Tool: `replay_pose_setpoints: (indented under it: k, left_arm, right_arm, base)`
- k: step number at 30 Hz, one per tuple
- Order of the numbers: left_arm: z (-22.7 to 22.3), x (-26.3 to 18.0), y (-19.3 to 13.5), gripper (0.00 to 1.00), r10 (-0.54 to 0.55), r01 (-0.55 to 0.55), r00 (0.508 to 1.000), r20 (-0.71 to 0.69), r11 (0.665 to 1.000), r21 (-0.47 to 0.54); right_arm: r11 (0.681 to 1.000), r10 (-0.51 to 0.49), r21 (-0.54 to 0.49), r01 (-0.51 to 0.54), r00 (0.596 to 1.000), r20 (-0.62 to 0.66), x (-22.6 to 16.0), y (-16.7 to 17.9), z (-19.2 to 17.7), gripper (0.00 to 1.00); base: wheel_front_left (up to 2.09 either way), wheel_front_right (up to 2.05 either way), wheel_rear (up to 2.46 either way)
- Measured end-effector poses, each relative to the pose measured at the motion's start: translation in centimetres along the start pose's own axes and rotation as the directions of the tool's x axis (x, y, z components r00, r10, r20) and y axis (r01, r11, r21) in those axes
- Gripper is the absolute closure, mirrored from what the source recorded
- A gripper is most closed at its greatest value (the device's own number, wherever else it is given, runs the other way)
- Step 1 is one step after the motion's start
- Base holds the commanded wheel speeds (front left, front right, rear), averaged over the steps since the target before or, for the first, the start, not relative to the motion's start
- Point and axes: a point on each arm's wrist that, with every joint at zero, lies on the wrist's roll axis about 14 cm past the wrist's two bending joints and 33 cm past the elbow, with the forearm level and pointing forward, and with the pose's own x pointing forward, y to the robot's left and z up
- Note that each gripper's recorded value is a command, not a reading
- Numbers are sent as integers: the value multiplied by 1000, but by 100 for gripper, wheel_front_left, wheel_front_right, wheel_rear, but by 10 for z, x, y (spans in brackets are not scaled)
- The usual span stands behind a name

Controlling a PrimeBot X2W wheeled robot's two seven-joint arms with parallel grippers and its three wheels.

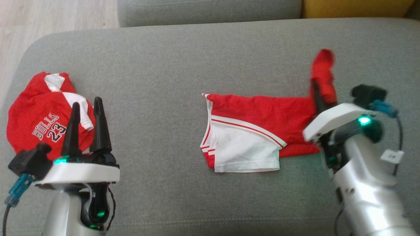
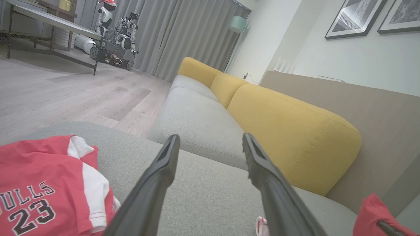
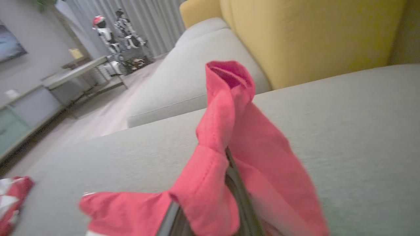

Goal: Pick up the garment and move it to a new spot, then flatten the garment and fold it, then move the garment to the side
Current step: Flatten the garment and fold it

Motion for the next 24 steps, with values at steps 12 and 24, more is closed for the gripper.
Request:
replay_pose_setpoints:
  k: [12, 24]
  left_arm:
    - [-3, -4, 12, 0, 38, -38, 999, -9, 999, -12]
    - [-11, -8, 26, 0, 79, -80, 996, -34, 997, -15]
  right_arm:
    - [945, 317, 130, -300, 939, -134, -17, 106, -53, 100]
    - [919, 387, 186, -348, 886, -254, -23, 132, -108, 96]
  base:
    - [0, 0, 0]
    - [0, 0, 0]
